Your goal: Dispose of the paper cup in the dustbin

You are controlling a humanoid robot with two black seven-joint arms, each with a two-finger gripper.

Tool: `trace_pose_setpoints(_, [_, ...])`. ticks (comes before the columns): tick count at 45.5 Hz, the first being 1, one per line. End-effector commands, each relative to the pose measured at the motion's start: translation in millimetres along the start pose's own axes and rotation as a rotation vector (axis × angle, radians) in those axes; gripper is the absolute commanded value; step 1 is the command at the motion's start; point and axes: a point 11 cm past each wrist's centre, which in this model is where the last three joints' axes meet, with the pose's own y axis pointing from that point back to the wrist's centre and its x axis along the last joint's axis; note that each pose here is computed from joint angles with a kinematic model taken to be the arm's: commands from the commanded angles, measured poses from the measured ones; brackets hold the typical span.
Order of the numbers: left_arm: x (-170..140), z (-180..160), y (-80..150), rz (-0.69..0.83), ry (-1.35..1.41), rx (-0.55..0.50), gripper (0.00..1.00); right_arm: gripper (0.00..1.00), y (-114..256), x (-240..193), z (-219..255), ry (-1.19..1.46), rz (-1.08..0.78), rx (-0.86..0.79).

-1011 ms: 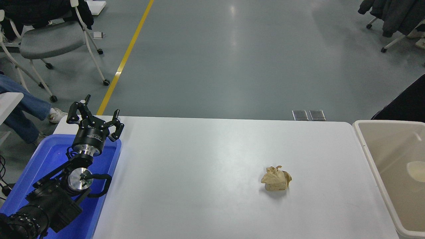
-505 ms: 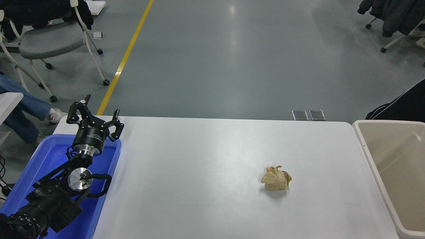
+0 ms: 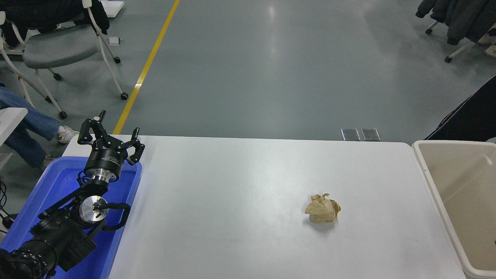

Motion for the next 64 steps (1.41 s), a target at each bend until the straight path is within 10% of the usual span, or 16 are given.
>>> trace_pose_setpoints(1, [0, 0, 0, 0.0, 0.0, 0.0, 1.0, 0.99, 2, -31, -62, -0.33, -0.153, 0.186])
trace_pose_setpoints(25, [0, 0, 0, 0.001, -0.001, 0.0, 1.0, 0.99, 71, -161, -159, -0.468, -0.551, 0.584])
trace_pose_setpoints(64, [0, 0, 0, 0.0, 0.0, 0.0, 1.0, 0.99, 85, -250, -105, -0.522, -0.574, 0.553])
